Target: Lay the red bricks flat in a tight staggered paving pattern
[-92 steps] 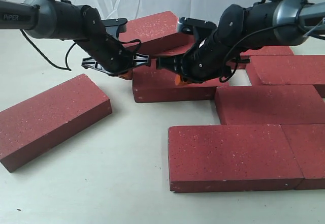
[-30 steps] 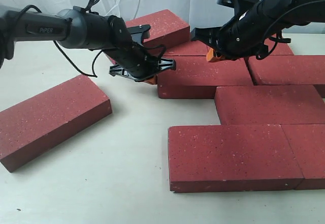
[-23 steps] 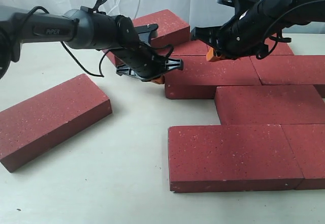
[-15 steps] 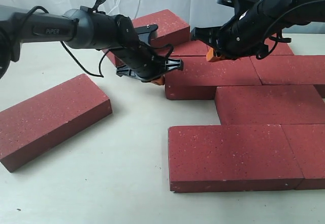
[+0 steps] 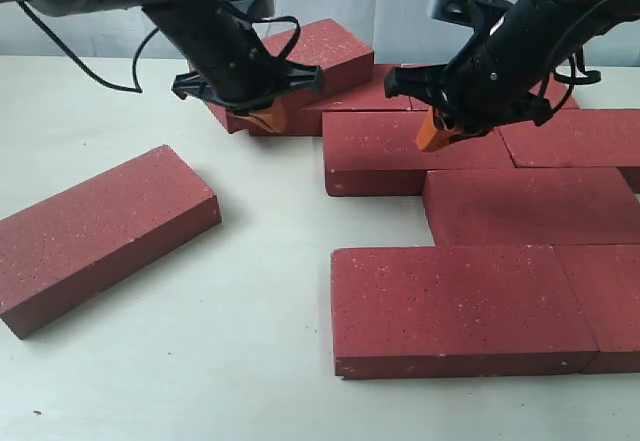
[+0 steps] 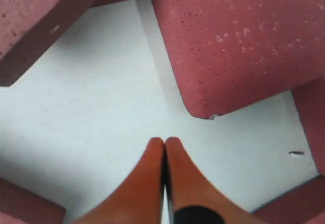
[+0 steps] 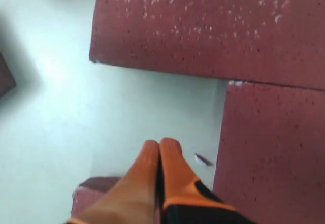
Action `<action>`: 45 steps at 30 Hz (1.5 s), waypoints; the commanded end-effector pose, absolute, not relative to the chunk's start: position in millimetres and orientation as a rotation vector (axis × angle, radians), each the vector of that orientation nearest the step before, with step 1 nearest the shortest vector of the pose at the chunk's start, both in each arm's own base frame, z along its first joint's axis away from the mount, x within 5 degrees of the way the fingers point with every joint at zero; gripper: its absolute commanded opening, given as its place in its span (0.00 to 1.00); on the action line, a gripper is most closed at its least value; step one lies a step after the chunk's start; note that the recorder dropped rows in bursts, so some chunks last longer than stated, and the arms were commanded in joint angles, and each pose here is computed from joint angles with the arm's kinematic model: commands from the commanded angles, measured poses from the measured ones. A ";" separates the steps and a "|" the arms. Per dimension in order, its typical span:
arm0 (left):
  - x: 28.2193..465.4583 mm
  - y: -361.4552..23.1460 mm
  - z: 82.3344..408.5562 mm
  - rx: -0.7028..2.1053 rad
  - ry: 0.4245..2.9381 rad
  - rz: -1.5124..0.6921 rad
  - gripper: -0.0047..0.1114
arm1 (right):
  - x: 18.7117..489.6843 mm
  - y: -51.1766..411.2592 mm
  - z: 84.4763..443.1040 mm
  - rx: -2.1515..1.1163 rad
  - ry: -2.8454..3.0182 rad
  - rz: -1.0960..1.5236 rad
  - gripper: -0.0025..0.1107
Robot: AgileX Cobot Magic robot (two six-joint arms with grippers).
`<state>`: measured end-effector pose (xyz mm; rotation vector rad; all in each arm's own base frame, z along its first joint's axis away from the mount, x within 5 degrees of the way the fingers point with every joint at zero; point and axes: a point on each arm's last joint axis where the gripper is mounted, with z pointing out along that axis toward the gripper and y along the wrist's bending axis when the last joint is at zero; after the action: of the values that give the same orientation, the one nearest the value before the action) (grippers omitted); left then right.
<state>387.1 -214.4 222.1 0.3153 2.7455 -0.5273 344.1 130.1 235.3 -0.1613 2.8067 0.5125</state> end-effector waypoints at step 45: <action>298.4 -66.3 189.7 0.087 2.736 -0.129 0.04 | 238.7 102.6 226.2 -0.420 2.795 0.429 0.02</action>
<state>293.2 -66.1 198.8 0.1077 2.7446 -0.1160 239.2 102.9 224.4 -0.4083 2.8154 0.4293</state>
